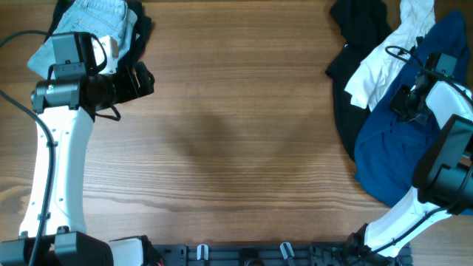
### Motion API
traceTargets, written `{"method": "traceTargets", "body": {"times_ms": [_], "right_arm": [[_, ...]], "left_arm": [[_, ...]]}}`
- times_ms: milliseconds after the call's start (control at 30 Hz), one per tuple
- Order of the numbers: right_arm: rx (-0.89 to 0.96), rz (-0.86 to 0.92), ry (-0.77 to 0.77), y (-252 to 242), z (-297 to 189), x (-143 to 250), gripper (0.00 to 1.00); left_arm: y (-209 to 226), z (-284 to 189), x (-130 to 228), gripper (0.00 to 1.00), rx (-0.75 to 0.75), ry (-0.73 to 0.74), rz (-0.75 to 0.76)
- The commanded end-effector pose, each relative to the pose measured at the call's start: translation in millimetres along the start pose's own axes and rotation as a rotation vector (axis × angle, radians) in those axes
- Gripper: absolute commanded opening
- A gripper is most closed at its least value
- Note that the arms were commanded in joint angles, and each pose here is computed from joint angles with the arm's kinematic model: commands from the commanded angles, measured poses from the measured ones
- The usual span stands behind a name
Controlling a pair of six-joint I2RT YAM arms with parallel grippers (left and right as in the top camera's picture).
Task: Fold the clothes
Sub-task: 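Close the right gripper on the teal polo shirt fabric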
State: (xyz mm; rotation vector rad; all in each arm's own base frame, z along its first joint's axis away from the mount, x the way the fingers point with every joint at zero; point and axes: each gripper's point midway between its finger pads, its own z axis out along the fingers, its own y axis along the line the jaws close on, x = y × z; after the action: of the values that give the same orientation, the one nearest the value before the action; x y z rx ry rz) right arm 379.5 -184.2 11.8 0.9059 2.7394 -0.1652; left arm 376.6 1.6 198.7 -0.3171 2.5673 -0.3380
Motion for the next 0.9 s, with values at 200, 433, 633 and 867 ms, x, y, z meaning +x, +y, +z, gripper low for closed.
{"method": "traceTargets", "body": {"times_ms": [200, 433, 633, 867], "right_arm": [[-0.161, -0.026, -0.040, 24, -38, -10, 0.04], [-0.253, -0.058, -0.129, 33, -108, -17, 0.04], [-0.357, -0.138, -0.219, 45, -166, -13, 0.04], [-0.503, -0.322, -0.283, 110, -224, 9, 0.04]], "left_arm": [[-7, -4, -5, 1.00, 0.025, -0.014, 0.005], [-8, -5, -8, 1.00, 0.027, -0.025, 0.008], [-8, -5, -9, 1.00, 0.029, -0.032, 0.010], [-13, -6, -15, 1.00, 0.053, -0.056, 0.014]]}}
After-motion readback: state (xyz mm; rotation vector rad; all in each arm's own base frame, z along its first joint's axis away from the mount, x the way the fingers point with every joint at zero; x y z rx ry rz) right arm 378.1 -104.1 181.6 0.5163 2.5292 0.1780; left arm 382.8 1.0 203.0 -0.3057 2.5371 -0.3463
